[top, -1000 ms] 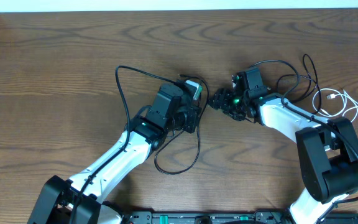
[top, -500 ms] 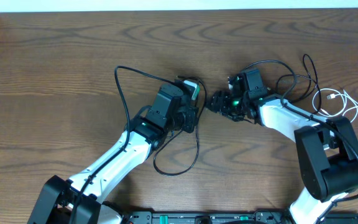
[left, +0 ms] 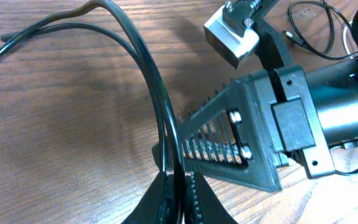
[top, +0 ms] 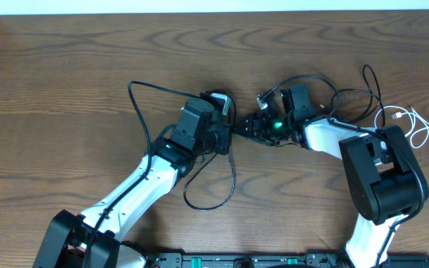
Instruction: Untangle cables
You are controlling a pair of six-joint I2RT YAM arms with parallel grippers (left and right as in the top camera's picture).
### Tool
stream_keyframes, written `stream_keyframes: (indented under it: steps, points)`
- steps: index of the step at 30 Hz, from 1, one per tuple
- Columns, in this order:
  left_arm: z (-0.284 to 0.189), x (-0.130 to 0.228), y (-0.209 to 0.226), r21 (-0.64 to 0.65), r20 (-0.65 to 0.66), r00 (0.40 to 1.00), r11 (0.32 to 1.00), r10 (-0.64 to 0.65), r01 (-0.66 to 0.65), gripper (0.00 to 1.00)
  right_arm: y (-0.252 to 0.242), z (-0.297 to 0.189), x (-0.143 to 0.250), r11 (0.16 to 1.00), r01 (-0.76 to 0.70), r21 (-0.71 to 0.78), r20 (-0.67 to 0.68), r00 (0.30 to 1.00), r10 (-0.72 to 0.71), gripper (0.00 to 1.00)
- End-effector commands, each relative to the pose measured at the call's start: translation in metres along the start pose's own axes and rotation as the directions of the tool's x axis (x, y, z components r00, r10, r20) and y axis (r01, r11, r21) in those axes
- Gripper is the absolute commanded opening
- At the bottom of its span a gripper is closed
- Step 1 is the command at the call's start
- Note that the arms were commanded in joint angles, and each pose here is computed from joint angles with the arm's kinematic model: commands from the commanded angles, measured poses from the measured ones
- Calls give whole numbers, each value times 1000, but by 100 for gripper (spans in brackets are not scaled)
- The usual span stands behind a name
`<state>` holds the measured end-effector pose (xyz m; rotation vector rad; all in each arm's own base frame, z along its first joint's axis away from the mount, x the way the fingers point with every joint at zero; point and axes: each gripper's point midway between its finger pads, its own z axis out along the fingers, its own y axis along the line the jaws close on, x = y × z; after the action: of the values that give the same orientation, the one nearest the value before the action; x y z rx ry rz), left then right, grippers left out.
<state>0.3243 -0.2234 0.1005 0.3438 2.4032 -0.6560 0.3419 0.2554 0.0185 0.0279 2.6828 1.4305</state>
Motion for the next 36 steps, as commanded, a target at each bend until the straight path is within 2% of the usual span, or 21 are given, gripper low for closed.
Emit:
stream_keyframes:
  steps: [1, 9, 15, 19, 32, 33, 34, 35, 36]
  points:
    - [-3, -2, 7, -21, 10, 999, 999, -35, 35, 11, -48, 10, 26, 993, -66, 98, -51, 996, 71, 66]
    - [-7, -5, 23, -49, 20, 986, 985, -166, 167, 11, -45, 10, 31, 997, -9, 75, -74, 997, 15, 65]
    - [-7, 0, 25, -56, 0, 983, 982, -183, 183, 11, -46, 10, 29, 997, -15, 76, -65, 998, 20, 66]
    - [-7, 2, 25, -56, -8, 983, 981, -185, 184, 14, -30, 12, 29, 1000, 27, -4, -80, 996, -27, 66]
    - [-8, 5, 34, -79, -18, 979, 976, -203, 201, 14, -29, 12, 30, 1000, 14, -14, -87, 996, -16, 69]
    - [-8, 6, 34, -82, -22, 979, 976, -204, 202, 14, -31, 12, 29, 1000, 8, -1, -81, 997, -8, 70]
    - [-8, 7, 35, -84, -27, 978, 976, -206, 203, 14, -33, 12, 29, 1000, 8, 11, -75, 997, -7, 92]
    - [-8, 9, 35, -86, -32, 978, 975, -207, 204, 13, -36, 12, 28, 1000, 6, 27, -69, 998, -4, 99]
    - [-8, 10, 35, -89, -35, 977, 975, -209, 205, 14, -38, 12, 27, 999, 3, 38, -65, 998, -1, 99]
